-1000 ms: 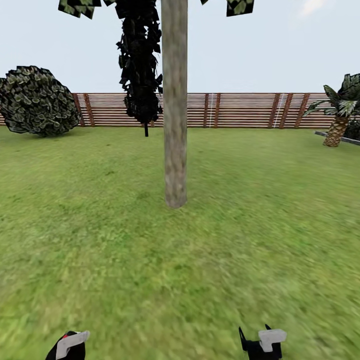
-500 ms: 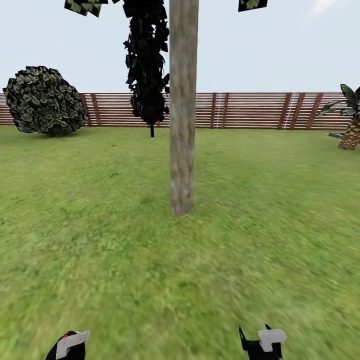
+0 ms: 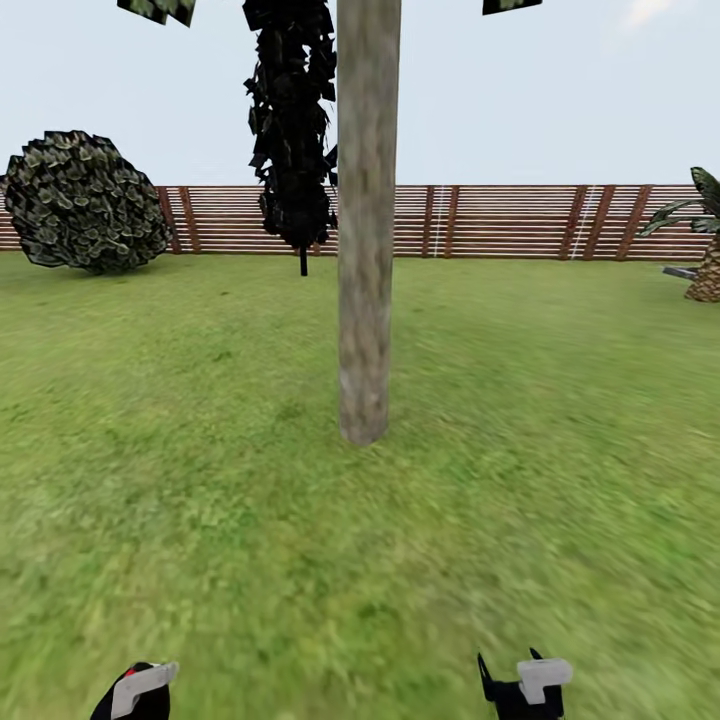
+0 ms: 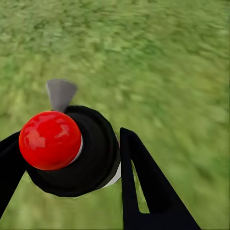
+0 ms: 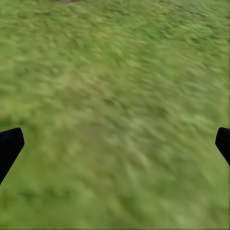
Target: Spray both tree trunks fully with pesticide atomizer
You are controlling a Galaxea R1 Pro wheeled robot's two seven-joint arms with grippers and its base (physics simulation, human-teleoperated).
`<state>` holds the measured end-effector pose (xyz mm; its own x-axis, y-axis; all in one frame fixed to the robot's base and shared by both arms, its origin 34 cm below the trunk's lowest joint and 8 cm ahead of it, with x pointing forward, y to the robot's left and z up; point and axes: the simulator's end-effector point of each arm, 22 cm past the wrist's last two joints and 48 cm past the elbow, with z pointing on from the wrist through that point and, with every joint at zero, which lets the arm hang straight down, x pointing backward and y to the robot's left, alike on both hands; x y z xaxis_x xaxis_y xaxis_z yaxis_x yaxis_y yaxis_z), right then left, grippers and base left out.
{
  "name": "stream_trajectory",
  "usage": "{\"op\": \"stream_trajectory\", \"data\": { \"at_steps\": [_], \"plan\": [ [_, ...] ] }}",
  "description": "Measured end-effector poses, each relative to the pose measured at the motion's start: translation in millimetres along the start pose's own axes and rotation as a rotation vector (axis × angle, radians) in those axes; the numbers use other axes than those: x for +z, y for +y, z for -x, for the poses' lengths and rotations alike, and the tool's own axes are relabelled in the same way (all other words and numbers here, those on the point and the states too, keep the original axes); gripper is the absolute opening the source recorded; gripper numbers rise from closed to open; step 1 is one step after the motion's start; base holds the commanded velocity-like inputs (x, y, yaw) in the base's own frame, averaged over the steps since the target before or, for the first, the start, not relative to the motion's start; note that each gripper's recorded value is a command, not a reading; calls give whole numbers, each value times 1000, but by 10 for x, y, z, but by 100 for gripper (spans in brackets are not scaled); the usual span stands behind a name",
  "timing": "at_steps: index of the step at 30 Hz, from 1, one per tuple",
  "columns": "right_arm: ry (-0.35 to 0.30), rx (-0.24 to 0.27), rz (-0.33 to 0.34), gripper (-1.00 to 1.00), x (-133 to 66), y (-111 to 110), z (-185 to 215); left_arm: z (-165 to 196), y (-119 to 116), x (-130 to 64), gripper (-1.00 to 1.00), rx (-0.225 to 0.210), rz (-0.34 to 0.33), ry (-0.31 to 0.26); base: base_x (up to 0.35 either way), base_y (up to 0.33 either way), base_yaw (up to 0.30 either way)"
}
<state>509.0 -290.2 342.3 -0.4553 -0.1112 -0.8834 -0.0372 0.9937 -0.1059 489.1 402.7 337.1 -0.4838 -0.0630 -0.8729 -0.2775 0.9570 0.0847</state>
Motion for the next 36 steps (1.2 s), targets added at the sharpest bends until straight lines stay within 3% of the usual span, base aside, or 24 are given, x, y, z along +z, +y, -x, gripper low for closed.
{"op": "stream_trajectory", "data": {
  "at_steps": [32, 35, 36],
  "plan": [
    [-6, -4, 5, 100, 9, 6, 27, 13, 42, 9, -100, 6, 1, -1, 326, 0, 0],
    [-22, -4, 2, 100, 32, -20, 98, 34, -10, 22, -100, 18, -16, -4, 22, 0, 0],
    [-69, -3, 6, 100, 97, -11, 313, 75, -20, 51, -100, 31, -26, -8, 3, 0, 0]
  ]
}}
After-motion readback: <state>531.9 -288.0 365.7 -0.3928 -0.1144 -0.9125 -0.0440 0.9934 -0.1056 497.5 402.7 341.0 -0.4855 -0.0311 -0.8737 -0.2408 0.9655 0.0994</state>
